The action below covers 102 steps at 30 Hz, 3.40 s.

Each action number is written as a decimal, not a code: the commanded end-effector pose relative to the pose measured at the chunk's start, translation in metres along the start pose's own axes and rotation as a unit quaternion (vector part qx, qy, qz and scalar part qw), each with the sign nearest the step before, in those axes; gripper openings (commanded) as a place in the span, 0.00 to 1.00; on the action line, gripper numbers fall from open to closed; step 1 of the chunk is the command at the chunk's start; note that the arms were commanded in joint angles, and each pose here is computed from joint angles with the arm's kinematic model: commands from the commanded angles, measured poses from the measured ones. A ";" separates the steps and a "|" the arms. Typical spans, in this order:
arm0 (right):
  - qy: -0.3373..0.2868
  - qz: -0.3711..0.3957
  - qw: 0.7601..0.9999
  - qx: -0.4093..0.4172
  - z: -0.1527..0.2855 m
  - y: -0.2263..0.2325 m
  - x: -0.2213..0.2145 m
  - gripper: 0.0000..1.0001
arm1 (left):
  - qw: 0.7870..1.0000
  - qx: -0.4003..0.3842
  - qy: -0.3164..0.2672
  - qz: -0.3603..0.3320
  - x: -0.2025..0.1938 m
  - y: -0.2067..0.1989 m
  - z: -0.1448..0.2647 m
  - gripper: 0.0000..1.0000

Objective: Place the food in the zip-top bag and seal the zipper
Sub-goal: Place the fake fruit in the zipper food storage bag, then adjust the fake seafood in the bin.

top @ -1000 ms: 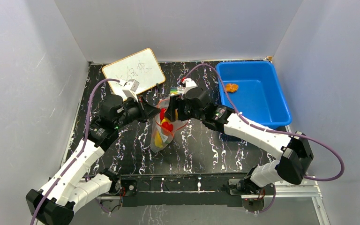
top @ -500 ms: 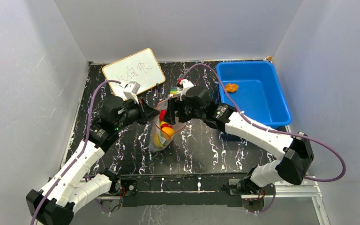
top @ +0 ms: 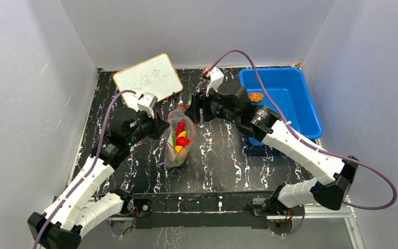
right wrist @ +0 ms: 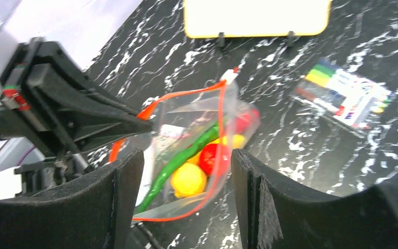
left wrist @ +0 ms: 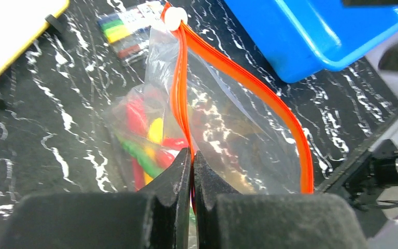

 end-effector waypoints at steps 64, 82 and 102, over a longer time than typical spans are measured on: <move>-0.073 -0.279 0.862 -0.417 -0.056 -0.458 -0.051 0.46 | 0.985 -0.035 -0.049 -0.163 -0.024 0.008 0.010 0.00; -0.057 -0.294 0.870 -0.393 -0.057 -0.456 -0.073 0.25 | 0.985 -0.013 -0.051 -0.166 -0.024 0.011 0.012 0.00; -0.052 -0.262 0.857 -0.440 -0.019 -0.439 -0.048 0.53 | 0.985 -0.009 -0.051 -0.164 -0.023 0.012 0.012 0.00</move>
Point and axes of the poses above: each gripper's point midway between its finger pads, its own z axis back along the fingers, its own y axis along the line the jaws close on, x = y × z, the point moved 9 cm from there along z, back along the fingers, and after that the axes turned 6 degrees about -z, right-handed, at the moved point
